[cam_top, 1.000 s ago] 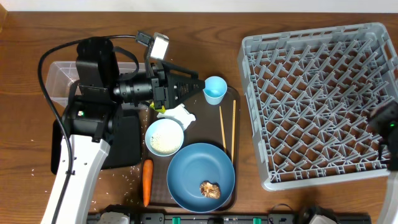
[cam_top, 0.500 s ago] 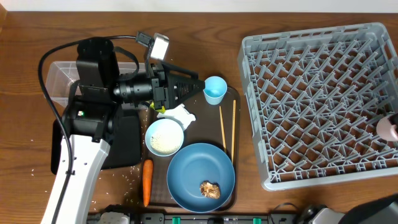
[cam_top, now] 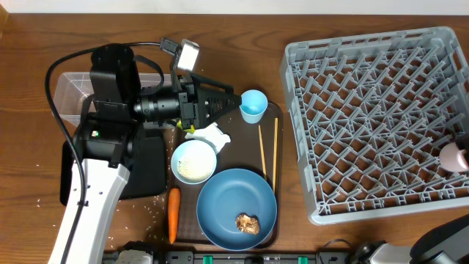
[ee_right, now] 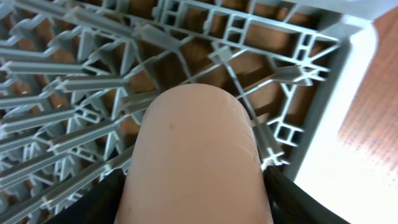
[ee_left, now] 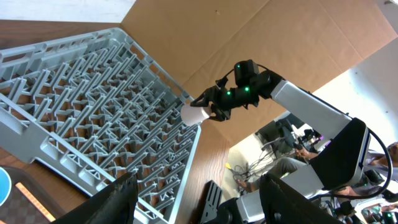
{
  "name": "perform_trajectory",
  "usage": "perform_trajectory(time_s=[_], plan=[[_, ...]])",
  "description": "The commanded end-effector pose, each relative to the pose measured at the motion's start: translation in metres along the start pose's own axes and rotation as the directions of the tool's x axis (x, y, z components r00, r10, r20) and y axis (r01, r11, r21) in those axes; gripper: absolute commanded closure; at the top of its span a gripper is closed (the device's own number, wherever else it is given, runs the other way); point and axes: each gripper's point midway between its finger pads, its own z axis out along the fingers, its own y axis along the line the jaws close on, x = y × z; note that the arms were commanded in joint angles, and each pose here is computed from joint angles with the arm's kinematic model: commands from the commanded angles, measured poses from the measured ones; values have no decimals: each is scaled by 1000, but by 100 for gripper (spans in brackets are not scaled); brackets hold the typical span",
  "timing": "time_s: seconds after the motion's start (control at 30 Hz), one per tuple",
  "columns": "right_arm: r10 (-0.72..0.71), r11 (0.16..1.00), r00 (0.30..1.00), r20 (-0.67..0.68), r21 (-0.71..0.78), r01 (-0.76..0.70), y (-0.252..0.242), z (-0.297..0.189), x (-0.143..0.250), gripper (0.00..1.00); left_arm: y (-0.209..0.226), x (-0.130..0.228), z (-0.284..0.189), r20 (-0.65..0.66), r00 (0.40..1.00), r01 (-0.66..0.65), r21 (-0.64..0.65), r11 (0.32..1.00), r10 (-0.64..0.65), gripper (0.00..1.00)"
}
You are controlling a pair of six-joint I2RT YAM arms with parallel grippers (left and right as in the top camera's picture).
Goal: Sort waste into correct bins and load items into the dishwasher rack
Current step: 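Carry the pink cup with the right gripper into the rack, then reach the left gripper to the light-blue cup and grasp it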
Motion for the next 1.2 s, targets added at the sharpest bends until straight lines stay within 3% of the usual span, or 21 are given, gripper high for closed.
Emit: perform_trajectory(time_s=[0.0, 0.1, 0.37, 0.5, 0.7, 0.83, 0.93, 1.0, 1.07, 1.17], plan=[[39, 998, 999, 29, 51, -41, -11, -1, -9, 43, -7, -3, -2, 1, 1000, -16, 16, 1000, 16, 36], [47, 997, 998, 32, 52, -49, -12, -1, -10, 42, -7, -3, -2, 1, 1000, -15, 16, 1000, 15, 36], [106, 992, 994, 15, 63, -107, -15, -1, -5, 17, -8, -3, -2, 1, 1000, -15, 16, 1000, 15, 37], [110, 993, 994, 6, 44, -110, -11, -1, -4, 17, -7, -3, -2, -1, 1000, -11, 16, 1000, 11, 36], [11, 973, 1000, 0, -232, -11, 40, -35, -5, 25, -5, 0, -1, -7, 1000, -26, 4, 1000, 26, 36], [-132, 867, 987, 92, -472, 160, 90, -97, 3, 23, 15, 4, 6, -4, 998, -60, -116, 991, 60, 36], [-220, 763, 959, 180, -581, 284, 118, -148, 26, 24, 64, 13, 5, -36, 993, -114, -402, 909, 108, 35], [-265, 716, 936, 232, -604, 352, 129, -176, 49, 23, 111, 23, -9, -92, 991, -135, -648, 750, 99, 36], [-305, 684, 912, 273, -604, 409, 135, -195, 69, 23, 142, 34, -16, -143, 987, -154, -770, 619, 68, 36], [-354, 670, 881, 313, -573, 472, 134, -212, 95, 24, 163, 47, 6, -195, 980, -173, -762, 624, 34, 36]])
